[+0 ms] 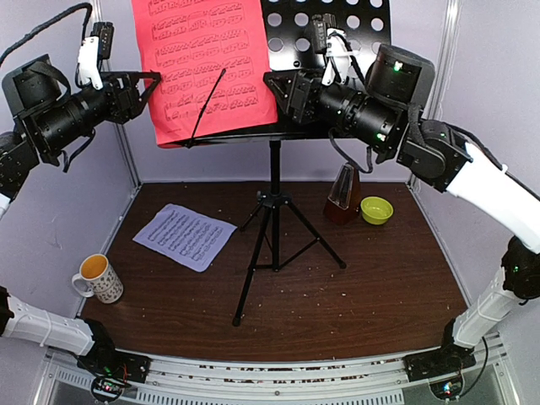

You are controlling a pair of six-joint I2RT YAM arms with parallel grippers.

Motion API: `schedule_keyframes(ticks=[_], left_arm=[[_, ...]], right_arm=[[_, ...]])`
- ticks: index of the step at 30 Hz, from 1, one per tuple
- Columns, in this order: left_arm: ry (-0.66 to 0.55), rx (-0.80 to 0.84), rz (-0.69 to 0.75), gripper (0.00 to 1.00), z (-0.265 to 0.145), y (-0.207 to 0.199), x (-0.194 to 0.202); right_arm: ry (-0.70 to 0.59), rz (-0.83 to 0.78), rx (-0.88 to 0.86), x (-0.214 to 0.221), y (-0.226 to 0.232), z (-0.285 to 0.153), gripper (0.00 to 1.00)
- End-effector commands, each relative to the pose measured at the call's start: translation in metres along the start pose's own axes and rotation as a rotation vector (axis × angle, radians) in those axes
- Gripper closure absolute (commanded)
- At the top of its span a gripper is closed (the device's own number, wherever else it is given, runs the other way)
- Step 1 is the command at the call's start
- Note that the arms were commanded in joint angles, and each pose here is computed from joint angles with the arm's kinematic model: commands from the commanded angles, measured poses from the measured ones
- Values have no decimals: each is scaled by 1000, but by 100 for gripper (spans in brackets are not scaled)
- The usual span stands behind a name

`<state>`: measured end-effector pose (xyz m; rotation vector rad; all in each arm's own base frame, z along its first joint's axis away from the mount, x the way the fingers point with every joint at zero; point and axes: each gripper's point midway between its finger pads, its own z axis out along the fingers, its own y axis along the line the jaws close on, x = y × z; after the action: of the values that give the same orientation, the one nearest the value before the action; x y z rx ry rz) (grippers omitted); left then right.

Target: Set up the instrument practice props

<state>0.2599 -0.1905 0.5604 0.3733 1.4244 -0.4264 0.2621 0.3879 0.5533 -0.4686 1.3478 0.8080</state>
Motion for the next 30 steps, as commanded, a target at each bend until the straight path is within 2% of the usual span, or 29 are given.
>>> schedule_keyframes(ticks=[1, 18, 25, 28, 30], left_arm=[[-35, 38, -23, 42, 4, -2, -10], [-46, 152, -15, 48, 25, -25, -6], [-47, 162, -11, 49, 27, -27, -6], [-48, 164, -10, 49, 27, -28, -6], [-49, 165, -9, 49, 28, -28, -7]], right_arm=[[-8, 14, 32, -6, -5, 5, 63], [-3, 24, 7, -2, 1, 12, 73], [-12, 32, 5, -6, 1, 9, 89], [-19, 33, 16, -7, -2, 5, 99], [-19, 32, 26, -6, -4, 3, 100]])
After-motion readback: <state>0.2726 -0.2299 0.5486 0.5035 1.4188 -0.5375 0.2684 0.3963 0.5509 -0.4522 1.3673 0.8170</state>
